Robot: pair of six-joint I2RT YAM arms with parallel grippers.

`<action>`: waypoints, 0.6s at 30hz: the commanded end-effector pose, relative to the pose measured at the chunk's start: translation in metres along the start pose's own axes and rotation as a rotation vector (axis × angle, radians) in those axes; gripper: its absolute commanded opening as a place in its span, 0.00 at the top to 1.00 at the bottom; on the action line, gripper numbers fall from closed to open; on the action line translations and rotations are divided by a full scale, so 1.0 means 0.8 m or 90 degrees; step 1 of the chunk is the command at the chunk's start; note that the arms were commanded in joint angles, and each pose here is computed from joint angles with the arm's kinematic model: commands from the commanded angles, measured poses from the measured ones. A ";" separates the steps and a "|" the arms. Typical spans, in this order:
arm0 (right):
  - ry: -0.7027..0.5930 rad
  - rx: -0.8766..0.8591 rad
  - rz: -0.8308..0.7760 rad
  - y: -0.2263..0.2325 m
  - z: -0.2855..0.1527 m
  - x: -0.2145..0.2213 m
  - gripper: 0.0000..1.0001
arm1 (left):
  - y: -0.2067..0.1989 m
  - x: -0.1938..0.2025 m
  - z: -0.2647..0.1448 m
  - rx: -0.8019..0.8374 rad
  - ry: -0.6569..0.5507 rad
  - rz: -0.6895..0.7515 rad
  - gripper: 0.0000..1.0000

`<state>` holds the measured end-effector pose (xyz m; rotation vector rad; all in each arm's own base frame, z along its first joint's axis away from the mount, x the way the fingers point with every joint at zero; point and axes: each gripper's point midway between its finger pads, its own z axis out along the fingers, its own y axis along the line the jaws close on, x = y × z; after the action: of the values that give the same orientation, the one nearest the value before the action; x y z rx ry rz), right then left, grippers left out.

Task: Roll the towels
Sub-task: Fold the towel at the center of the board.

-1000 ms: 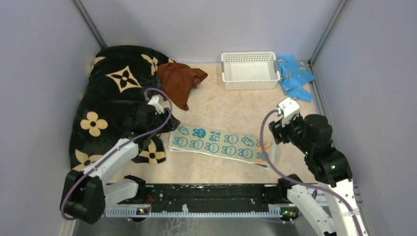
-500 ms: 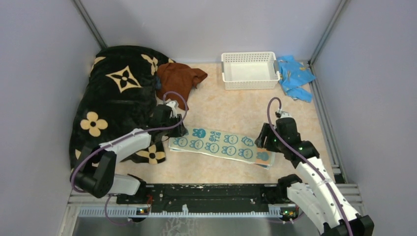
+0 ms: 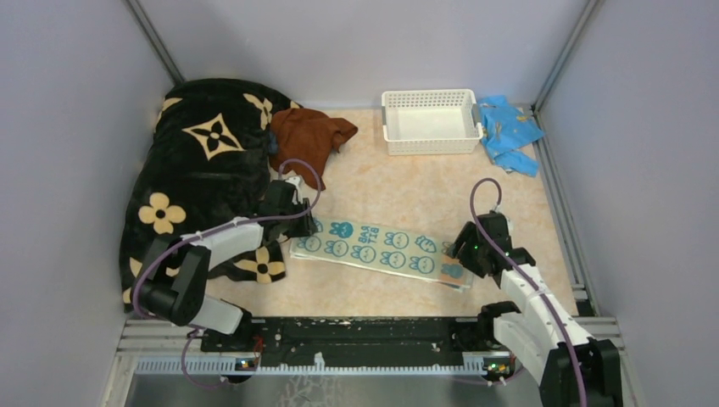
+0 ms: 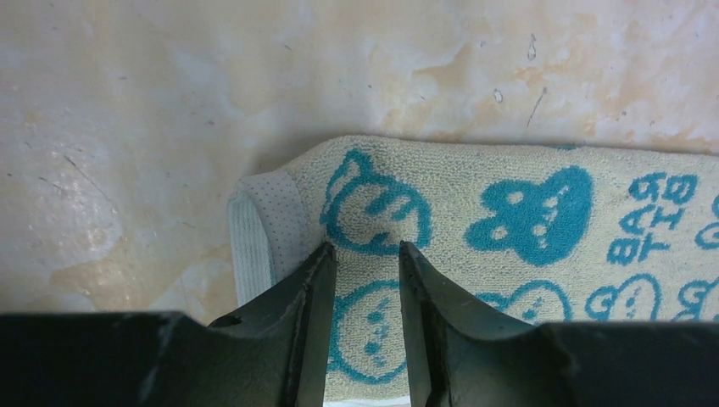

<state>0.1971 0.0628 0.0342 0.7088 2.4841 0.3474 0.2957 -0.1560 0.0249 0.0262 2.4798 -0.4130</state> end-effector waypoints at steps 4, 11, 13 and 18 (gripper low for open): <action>-0.099 -0.009 0.025 0.013 0.023 -0.067 0.38 | 0.029 0.008 0.021 -0.032 0.033 -0.038 0.61; -0.095 -0.074 -0.070 0.066 0.024 -0.132 0.46 | 0.024 -0.008 0.027 -0.019 0.027 -0.048 0.61; -0.107 -0.099 -0.088 0.078 0.006 -0.138 0.45 | 0.024 -0.012 0.027 -0.023 0.024 -0.045 0.61; -0.125 -0.041 -0.078 0.047 -0.023 -0.131 0.41 | 0.030 -0.013 0.026 -0.037 0.022 -0.038 0.61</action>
<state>0.2874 0.0479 0.0886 0.5491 2.3371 0.3645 0.3277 -0.1555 0.0260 -0.0569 2.4589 -0.4715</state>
